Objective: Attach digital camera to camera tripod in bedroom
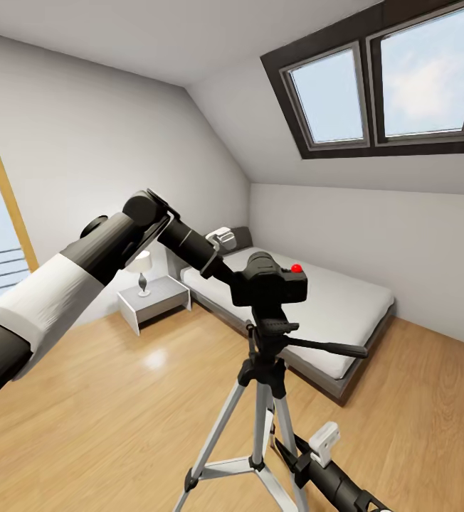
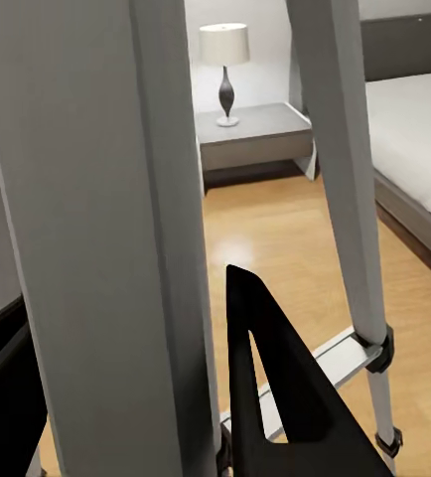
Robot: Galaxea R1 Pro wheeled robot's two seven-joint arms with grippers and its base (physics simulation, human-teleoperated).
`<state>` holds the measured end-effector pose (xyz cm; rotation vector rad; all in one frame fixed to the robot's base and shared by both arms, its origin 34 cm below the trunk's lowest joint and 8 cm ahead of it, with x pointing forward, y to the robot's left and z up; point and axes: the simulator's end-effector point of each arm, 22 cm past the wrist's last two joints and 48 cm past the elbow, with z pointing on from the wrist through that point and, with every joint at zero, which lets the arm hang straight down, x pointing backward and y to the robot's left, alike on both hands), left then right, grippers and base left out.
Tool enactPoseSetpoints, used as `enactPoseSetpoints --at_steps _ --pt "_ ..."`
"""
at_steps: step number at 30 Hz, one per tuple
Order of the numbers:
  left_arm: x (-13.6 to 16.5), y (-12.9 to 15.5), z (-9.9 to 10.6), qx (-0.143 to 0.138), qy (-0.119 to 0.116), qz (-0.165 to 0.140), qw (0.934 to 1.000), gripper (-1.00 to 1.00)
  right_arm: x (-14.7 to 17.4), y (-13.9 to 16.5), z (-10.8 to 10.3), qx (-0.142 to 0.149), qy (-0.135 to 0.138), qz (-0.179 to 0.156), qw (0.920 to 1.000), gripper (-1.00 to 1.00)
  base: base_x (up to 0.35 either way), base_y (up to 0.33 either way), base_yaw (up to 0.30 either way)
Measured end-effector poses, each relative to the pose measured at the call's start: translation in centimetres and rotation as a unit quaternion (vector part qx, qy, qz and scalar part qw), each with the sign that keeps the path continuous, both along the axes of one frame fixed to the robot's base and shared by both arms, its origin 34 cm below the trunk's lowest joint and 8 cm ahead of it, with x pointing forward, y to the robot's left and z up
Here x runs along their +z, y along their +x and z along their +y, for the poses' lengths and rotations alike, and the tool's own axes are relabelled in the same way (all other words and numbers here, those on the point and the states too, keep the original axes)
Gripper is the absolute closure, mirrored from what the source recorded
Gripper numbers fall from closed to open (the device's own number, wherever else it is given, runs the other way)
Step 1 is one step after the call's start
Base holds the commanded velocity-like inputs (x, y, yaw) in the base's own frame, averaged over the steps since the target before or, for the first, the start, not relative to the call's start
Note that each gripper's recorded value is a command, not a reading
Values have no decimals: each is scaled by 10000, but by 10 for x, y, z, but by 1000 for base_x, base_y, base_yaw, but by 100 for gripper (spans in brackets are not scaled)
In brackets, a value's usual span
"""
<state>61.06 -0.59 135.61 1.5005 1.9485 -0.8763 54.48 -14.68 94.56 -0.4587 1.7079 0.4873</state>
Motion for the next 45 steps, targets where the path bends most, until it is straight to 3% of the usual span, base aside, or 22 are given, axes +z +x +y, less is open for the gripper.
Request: enactPoseSetpoints --at_steps 45 --pt "-1 0 -1 -9 5 9 10000 100 -5 -3 17 77 -73 27 9999 100 0 0 0"
